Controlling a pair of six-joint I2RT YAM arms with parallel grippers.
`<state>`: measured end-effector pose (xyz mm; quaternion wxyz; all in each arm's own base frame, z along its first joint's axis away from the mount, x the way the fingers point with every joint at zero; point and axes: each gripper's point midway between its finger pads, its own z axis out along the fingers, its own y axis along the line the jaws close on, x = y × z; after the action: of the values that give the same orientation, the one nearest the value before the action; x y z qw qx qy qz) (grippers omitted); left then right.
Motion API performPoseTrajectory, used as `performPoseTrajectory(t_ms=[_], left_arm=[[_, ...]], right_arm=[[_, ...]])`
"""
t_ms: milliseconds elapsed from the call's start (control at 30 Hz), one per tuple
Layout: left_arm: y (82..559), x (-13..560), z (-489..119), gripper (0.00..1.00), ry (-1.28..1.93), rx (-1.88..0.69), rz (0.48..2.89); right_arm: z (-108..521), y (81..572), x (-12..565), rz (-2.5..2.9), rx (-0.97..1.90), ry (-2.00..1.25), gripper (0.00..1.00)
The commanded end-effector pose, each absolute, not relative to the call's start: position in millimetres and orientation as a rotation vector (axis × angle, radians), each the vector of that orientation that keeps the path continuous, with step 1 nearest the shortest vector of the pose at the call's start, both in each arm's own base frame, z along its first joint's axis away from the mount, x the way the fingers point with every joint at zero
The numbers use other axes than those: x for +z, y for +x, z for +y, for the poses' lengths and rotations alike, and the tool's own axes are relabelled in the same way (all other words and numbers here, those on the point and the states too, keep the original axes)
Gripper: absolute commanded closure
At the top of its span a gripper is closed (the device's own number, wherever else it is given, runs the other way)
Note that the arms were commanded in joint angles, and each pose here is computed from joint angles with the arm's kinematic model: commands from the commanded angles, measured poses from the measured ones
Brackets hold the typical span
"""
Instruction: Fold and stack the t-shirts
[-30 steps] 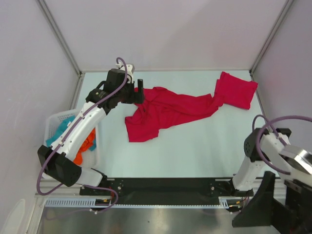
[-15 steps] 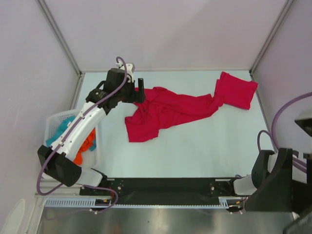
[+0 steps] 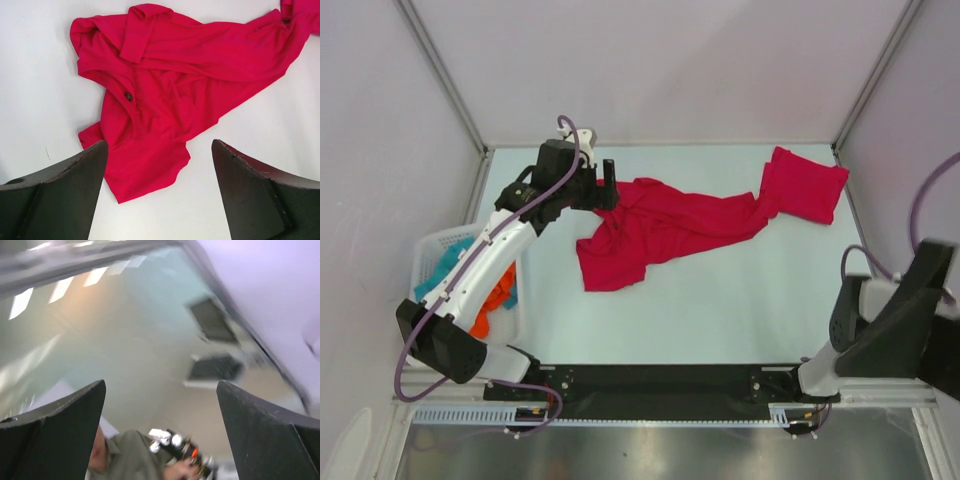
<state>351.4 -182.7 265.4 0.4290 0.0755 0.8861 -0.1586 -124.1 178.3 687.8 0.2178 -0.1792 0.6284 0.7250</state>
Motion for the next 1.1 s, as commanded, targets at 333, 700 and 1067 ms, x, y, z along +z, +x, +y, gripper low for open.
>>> performPoseTrajectory(t_ms=[333, 700, 1067], left_arm=[[350, 284, -193, 0.10, 0.198, -0.466, 2.148], [351, 290, -198, 0.11, 0.204, -0.477, 2.143], [345, 304, -204, 0.11, 0.214, -0.480, 2.131]], right_arm=[[10, -200, 713, -0.275, 2.576, -1.115, 0.00], [-97, -180, 660, -1.401, 2.382, -1.125, 0.00], [-156, -83, 588, -1.992, 2.482, -1.053, 0.00]])
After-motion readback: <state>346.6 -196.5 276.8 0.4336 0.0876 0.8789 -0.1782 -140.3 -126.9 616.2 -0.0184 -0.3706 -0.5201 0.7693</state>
